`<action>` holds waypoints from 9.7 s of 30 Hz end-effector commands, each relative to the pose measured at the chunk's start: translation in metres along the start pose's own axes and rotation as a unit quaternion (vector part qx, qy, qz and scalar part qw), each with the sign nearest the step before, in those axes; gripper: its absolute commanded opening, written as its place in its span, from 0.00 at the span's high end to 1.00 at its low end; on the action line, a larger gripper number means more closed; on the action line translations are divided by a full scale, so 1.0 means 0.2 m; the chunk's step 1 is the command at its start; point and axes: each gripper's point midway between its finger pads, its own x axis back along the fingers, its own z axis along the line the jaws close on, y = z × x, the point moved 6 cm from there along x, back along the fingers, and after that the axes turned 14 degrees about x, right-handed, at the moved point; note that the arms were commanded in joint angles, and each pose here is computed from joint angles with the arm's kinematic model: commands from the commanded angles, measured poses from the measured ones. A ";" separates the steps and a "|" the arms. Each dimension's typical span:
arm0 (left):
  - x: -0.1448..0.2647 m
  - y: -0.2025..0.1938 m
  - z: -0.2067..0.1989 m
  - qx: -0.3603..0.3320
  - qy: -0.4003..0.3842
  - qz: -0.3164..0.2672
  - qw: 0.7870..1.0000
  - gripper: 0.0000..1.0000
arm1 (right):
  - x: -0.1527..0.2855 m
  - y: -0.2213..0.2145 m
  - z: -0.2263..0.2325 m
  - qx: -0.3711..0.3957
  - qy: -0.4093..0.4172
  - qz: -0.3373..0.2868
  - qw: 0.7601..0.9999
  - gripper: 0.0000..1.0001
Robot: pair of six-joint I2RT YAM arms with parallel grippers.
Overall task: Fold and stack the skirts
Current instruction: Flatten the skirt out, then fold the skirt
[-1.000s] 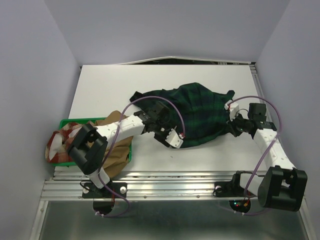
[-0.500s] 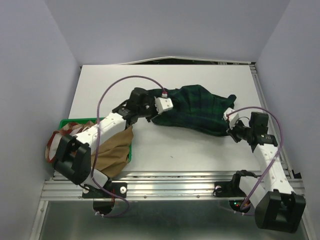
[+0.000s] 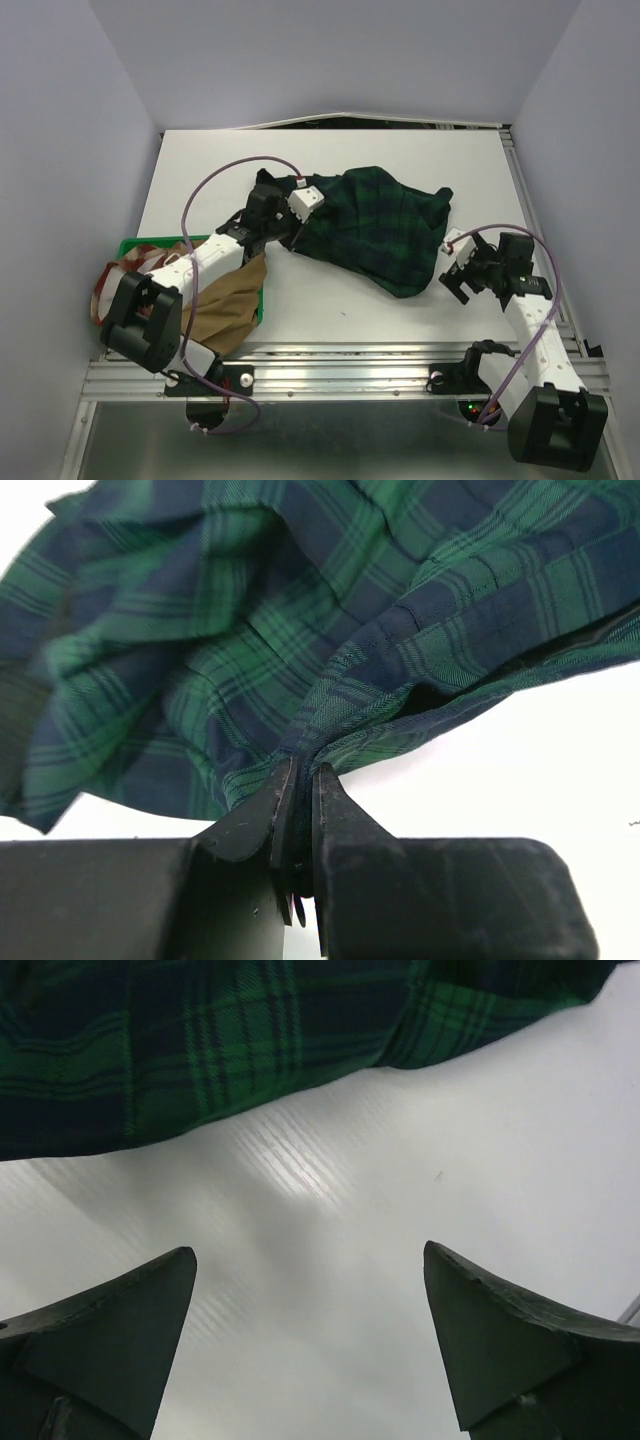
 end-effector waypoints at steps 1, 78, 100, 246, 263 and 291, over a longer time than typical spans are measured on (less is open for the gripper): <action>-0.04 0.01 -0.01 0.020 -0.013 0.007 1.000 1.00 | 0.01 0.09 0.02 0.052 0.031 -0.071 0.996 0.00; 1.18 1.29 -0.01 -0.142 0.088 -0.413 0.895 1.00 | 1.00 1.11 -1.15 0.017 -0.428 -0.319 0.845 0.99; 0.40 1.83 0.54 -0.033 0.158 -0.402 0.901 1.00 | 0.25 0.90 -1.84 -0.107 -0.413 -0.274 0.862 0.99; -1.02 0.03 0.08 0.017 -0.094 0.241 0.966 0.48 | -0.32 0.77 -0.19 -0.159 0.327 -0.151 0.919 0.34; -0.88 0.43 -0.13 -0.084 -0.118 0.094 0.985 0.36 | -0.75 0.52 -0.98 -0.006 0.122 -0.142 0.982 0.00; -0.76 0.33 0.35 -0.027 -0.103 0.154 0.982 0.35 | -1.20 0.09 -0.78 0.054 0.218 -0.059 0.973 0.38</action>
